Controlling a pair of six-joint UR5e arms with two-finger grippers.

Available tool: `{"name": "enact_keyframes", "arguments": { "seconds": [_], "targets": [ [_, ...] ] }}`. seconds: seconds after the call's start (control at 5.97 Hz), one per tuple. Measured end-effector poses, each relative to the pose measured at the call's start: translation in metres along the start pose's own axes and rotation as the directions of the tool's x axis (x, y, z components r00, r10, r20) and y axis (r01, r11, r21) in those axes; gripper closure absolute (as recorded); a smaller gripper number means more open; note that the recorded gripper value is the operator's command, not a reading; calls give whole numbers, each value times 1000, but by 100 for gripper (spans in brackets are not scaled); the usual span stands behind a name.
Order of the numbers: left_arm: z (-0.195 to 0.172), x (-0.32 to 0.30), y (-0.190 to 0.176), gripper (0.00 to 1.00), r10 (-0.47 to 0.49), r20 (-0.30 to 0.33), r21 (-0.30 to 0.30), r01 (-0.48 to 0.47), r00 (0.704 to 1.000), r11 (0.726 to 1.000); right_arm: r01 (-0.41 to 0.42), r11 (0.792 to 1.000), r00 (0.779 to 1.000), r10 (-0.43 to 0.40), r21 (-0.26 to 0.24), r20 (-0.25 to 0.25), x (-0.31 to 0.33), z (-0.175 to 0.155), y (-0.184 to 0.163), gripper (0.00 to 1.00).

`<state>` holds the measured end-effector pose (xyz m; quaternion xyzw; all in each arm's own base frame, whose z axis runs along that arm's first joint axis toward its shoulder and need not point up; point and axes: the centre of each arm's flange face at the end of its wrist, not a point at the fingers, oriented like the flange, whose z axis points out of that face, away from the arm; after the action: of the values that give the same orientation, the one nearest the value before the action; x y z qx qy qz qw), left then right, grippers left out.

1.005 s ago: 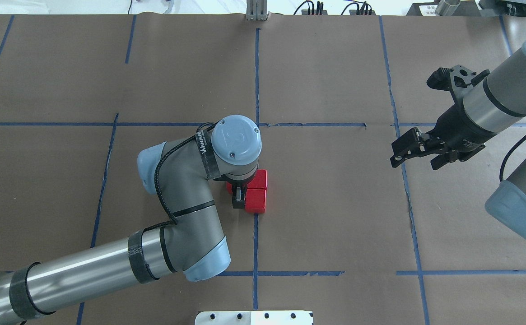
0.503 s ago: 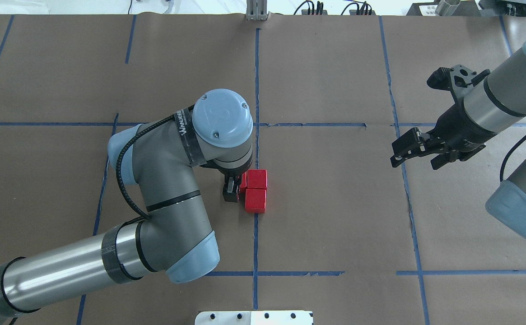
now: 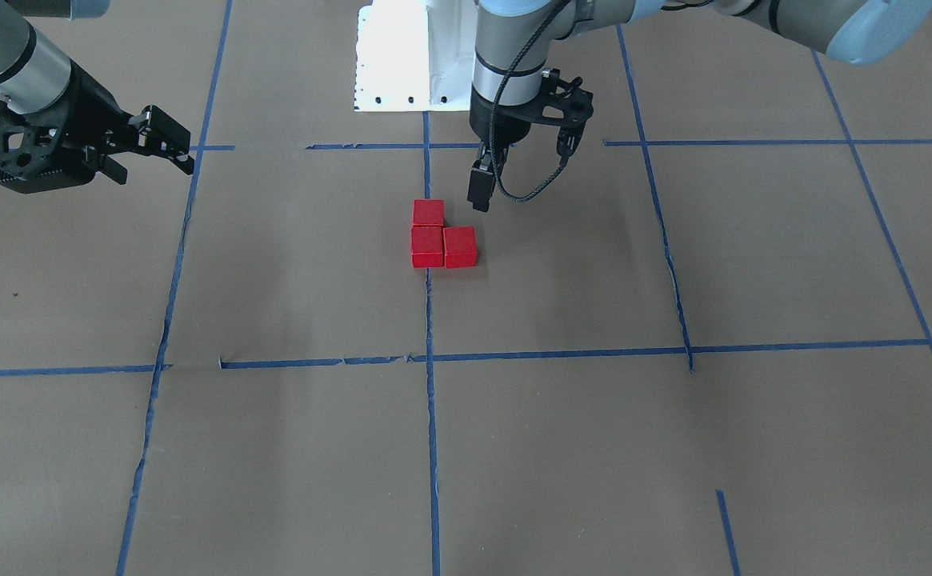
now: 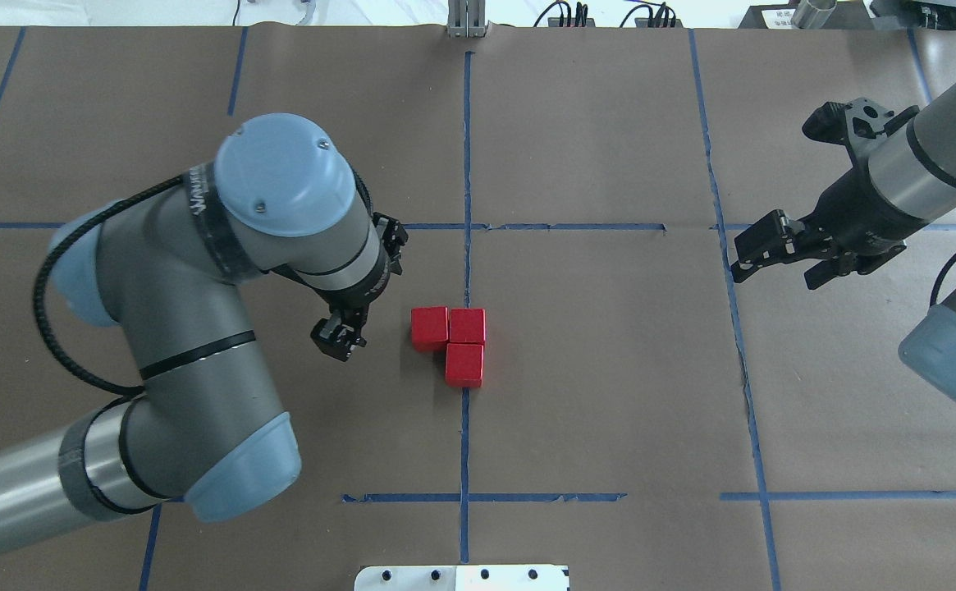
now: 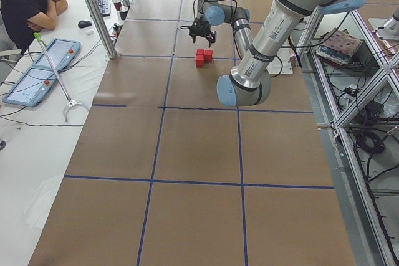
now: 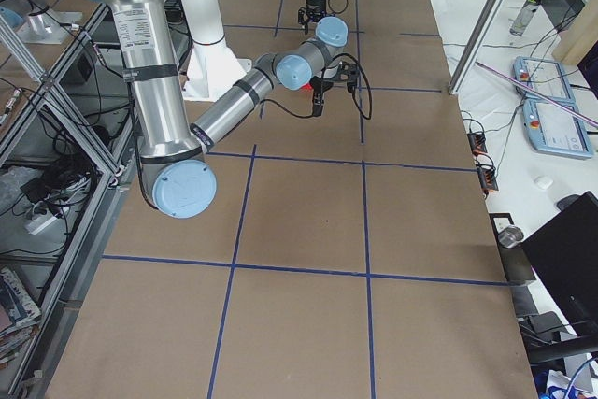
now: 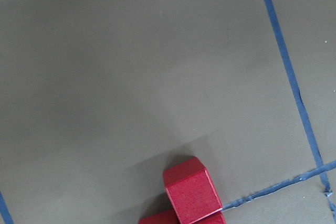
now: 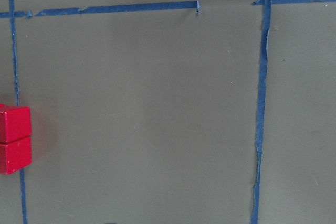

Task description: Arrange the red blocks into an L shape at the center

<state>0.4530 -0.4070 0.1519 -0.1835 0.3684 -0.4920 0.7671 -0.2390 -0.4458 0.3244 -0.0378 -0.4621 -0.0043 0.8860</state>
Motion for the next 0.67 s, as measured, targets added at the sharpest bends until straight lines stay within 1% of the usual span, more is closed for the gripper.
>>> {"name": "enact_keyframes", "arguments": {
  "seconds": [0.17,0.34,0.5,0.67],
  "targets": [
    [-12,-15,-34,0,138,-2,5,-138,990,990,-14,1000,1000,14,19,-15,21,-7,-16,0],
    [-17,-26,-69,0,289,8,24,-290,957,957,-12,999,999,13,41,-29,46,-16,-33,0],
    [-22,-34,-112,0,428,30,33,-429,903,903,2,998,999,0,59,-34,78,-31,-43,0],
    [-33,-42,-172,0,556,57,15,-558,829,830,22,997,999,-19,68,-38,117,-44,-44,0]
  ]
}}
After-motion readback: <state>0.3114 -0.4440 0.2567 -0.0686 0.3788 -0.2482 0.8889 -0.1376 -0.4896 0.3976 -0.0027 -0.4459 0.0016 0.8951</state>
